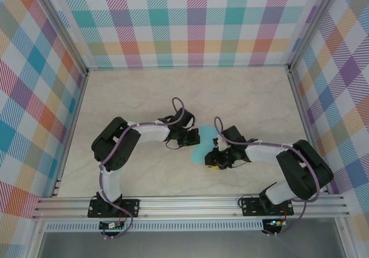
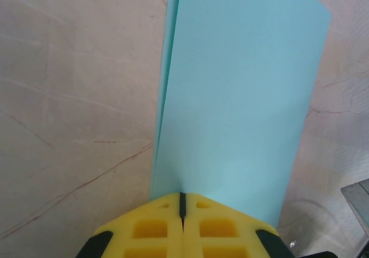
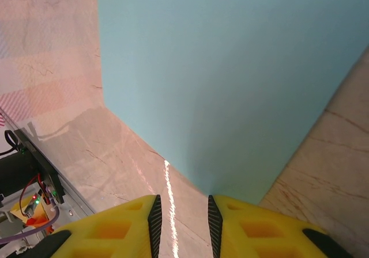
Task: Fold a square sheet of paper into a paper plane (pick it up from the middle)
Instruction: Fold the triangle a second time at the center of the table.
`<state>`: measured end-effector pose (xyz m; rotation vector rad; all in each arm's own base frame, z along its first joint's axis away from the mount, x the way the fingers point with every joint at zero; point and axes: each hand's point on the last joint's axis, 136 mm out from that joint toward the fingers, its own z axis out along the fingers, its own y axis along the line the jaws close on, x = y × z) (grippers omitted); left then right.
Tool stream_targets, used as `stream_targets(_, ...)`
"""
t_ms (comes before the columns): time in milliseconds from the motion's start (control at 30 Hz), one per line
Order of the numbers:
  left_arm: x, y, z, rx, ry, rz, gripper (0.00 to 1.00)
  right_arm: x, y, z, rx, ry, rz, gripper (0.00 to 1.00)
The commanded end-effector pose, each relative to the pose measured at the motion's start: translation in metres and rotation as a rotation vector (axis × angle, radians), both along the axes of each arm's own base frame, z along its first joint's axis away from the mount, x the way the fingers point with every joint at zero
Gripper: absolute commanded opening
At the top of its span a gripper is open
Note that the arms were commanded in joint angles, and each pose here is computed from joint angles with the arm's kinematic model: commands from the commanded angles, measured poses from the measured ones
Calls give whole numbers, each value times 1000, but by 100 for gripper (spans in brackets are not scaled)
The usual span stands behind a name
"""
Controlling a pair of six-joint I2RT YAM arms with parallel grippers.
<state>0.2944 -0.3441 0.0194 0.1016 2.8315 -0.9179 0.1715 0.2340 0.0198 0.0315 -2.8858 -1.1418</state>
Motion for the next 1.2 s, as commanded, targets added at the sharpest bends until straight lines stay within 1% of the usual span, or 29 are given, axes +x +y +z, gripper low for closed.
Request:
stream_targets(0,-33,28,-39,168,104,9,0,1,-17,5,-107,-30,-28,32)
stream_targets(100,-28,26,-20,151,69,39,0,22,-35,22,-218,-134,-87,37)
stream_targets(133,-25,26,-12,140,49,58,2,29,-43,24,-255,-150,-117,39)
stream_targets(167,-24,26,-4,128,35,71,5,36,-50,25,-282,-154,-151,40)
stream_targets(200,-22,26,5,111,16,86,12,42,-58,25,-302,-143,-185,40)
stream_targets(233,-21,27,13,98,0,95,15,47,-62,25,-310,-124,-212,40)
stream_targets(333,-19,35,32,101,-40,121,24,61,-62,25,-294,-108,-237,40)
stream_targets(433,-22,49,39,122,-67,155,33,74,-47,28,-240,-118,-213,38)
stream_targets(467,-23,53,39,125,-71,165,34,77,-44,29,-232,-118,-208,37)
stream_targets(600,-29,58,37,87,-52,176,41,93,-37,28,-234,-129,-198,35)
stream_targets(700,-29,51,37,29,-28,160,47,101,-33,23,-243,-118,-193,34)
stream_targets(733,-30,48,36,13,-16,153,47,103,-32,22,-241,-114,-191,34)
stream_targets(800,-29,42,34,-10,2,140,48,104,-29,21,-233,-109,-192,29)
stream_targets(967,-28,36,28,-37,33,137,49,102,-23,23,-186,-110,-180,25)
stream_targets(1167,-26,31,23,-40,50,128,49,100,-20,20,-170,-98,-168,25)
